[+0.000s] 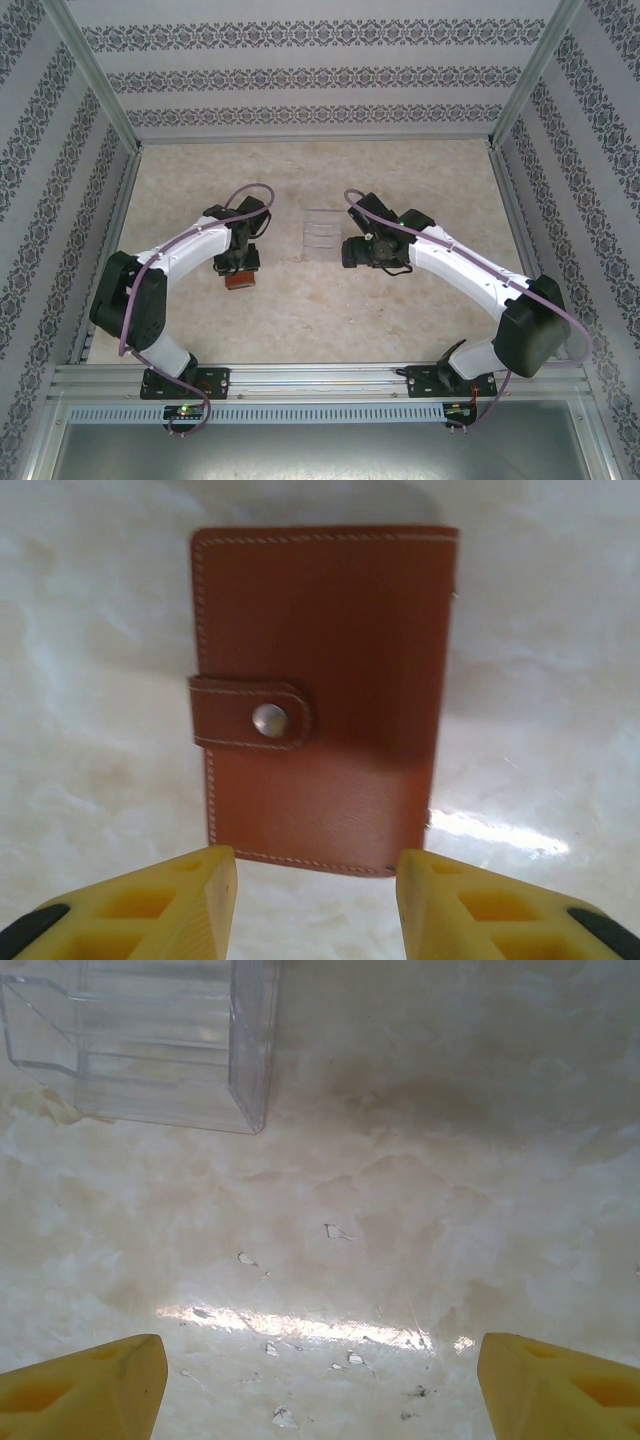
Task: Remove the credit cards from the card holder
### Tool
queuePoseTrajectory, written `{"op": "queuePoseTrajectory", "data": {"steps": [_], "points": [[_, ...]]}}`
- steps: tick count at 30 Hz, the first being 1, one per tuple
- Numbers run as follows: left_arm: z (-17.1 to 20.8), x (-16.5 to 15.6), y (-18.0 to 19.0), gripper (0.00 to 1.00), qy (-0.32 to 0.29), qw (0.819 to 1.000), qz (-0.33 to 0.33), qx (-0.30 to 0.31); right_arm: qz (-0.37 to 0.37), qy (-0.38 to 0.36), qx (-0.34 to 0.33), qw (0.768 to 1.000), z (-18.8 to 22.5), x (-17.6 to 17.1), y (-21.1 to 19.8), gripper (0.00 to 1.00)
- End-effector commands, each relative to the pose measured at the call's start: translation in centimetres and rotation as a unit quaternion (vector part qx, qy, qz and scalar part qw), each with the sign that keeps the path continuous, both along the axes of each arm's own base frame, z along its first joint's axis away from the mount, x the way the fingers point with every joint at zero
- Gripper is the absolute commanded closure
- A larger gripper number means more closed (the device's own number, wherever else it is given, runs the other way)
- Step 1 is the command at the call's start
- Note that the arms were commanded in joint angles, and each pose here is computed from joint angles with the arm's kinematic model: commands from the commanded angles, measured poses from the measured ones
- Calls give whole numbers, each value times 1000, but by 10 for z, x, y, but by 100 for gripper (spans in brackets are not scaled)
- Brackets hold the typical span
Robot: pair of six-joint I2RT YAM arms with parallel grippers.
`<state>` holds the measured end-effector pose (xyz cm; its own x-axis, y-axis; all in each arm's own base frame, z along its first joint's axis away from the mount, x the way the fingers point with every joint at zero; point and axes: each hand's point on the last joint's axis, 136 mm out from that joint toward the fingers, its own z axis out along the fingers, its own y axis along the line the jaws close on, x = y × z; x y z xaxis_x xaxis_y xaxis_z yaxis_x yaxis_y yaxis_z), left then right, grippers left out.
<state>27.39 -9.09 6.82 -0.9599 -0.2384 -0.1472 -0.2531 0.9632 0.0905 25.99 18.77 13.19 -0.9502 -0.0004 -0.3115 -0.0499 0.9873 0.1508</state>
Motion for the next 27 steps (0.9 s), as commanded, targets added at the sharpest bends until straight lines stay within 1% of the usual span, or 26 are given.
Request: {"op": "queuePoseTrajectory", "data": {"steps": [1,3,5,7,9,11,13,18,27], "points": [[-4,1,17,54,2,1000,0,14,8,-4,-11,1000,5,1,1,19],[-7,3,22,51,5,1000,9,8,8,-4,-12,1000,6,1,2,19],[-10,7,21,37,5,1000,11,-3,9,-2,-13,1000,5,1,2,19],[-13,10,15,19,7,1000,5,-20,10,-3,-14,1000,5,2,1,19],[-16,13,12,10,11,1000,3,-24,10,-1,-16,1000,4,2,1,19],[-21,14,11,4,17,1000,0,-26,11,0,-17,1000,4,2,1,18],[-28,15,11,2,25,999,1,-31,10,0,-17,1000,4,2,1,18],[-39,18,10,2,37,998,0,-41,10,2,-22,1000,3,1,0,18],[-47,19,7,10,47,997,-6,-58,9,1,-27,1000,4,-1,-3,18]]}}
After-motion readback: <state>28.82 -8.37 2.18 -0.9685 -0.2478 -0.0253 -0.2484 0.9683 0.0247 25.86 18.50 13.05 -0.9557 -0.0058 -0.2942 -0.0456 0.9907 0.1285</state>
